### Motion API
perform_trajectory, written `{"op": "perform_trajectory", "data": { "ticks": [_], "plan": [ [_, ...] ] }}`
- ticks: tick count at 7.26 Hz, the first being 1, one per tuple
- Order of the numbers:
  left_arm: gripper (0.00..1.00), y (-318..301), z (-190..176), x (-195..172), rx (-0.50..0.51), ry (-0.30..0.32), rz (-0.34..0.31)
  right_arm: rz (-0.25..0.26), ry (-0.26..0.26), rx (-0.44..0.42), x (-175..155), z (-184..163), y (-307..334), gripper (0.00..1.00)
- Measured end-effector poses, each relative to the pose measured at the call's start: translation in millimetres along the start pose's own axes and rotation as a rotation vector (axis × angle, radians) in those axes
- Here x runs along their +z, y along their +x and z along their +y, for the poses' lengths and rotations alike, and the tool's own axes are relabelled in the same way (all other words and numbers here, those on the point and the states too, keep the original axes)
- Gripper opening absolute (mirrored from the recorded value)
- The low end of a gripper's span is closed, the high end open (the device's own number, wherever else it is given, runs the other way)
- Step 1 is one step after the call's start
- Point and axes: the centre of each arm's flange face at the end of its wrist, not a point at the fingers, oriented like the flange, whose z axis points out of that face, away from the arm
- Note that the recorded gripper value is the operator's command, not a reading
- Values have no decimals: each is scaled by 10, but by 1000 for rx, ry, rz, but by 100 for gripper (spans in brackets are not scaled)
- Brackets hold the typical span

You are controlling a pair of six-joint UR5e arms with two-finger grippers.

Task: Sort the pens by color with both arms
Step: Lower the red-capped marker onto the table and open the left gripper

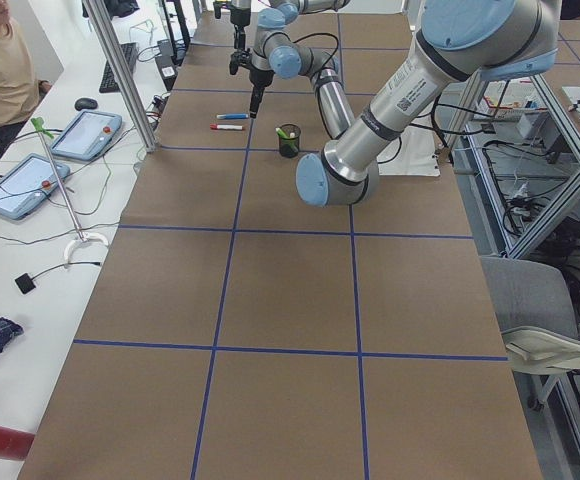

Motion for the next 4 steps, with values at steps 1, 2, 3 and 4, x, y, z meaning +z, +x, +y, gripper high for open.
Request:
{"op": "perform_trajectory", "data": {
  "ticks": [1, 2, 3, 4],
  "plan": [
    [99, -384, 34, -115, 57, -8, -26, 1, -17, 32, 51, 14, -405, 98],
    [99, -757, 4, -206, 109, -22, -35, 15, -44, 66, 51, 28, -873, 98],
    [99, -1183, -52, -269, 151, -46, -36, 24, -83, 99, 57, 66, -1349, 98],
    [99, -1675, -82, -313, 187, -70, -40, 32, -124, 125, 130, 91, -1816, 98]
  ]
}}
